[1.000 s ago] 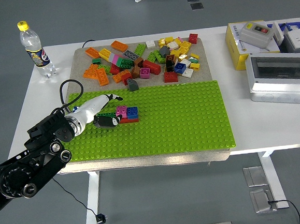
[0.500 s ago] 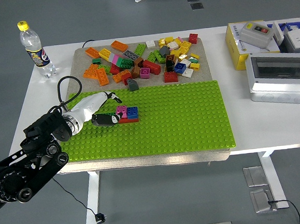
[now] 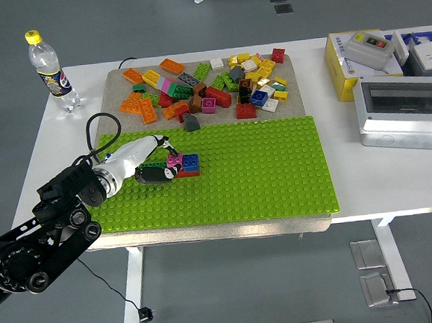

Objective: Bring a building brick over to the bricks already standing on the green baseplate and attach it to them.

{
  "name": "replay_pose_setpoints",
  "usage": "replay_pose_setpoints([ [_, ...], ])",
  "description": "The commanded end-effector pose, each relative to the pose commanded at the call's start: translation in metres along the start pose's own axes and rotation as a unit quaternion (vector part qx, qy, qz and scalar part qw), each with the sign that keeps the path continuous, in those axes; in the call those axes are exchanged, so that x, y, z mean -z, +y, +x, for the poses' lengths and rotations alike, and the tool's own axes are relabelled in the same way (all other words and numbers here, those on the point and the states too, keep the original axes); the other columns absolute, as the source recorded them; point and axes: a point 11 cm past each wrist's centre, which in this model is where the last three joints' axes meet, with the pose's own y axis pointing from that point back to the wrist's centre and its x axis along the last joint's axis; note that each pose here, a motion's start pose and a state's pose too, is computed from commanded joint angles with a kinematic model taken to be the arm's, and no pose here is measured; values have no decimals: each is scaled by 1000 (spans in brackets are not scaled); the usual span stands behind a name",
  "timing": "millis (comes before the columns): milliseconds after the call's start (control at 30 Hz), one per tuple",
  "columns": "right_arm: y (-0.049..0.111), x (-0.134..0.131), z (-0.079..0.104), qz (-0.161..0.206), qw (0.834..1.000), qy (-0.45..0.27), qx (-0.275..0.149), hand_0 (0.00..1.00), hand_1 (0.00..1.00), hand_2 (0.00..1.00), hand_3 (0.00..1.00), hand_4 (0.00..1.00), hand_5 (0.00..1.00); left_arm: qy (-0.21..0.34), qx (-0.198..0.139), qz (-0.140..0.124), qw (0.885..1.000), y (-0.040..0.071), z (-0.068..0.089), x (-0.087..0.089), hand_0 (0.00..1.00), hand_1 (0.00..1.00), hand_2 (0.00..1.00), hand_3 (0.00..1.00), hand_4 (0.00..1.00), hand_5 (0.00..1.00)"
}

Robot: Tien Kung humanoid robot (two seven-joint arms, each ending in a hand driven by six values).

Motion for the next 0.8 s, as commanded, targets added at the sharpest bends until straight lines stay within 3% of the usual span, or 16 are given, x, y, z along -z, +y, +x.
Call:
replay_pose_setpoints([
  [800, 0, 1, -1, 1, 1000, 2, 3, 717, 716, 765, 731, 525, 691, 5, 0, 10, 1000, -4, -2, 9, 998, 963, 966, 674, 620, 432],
])
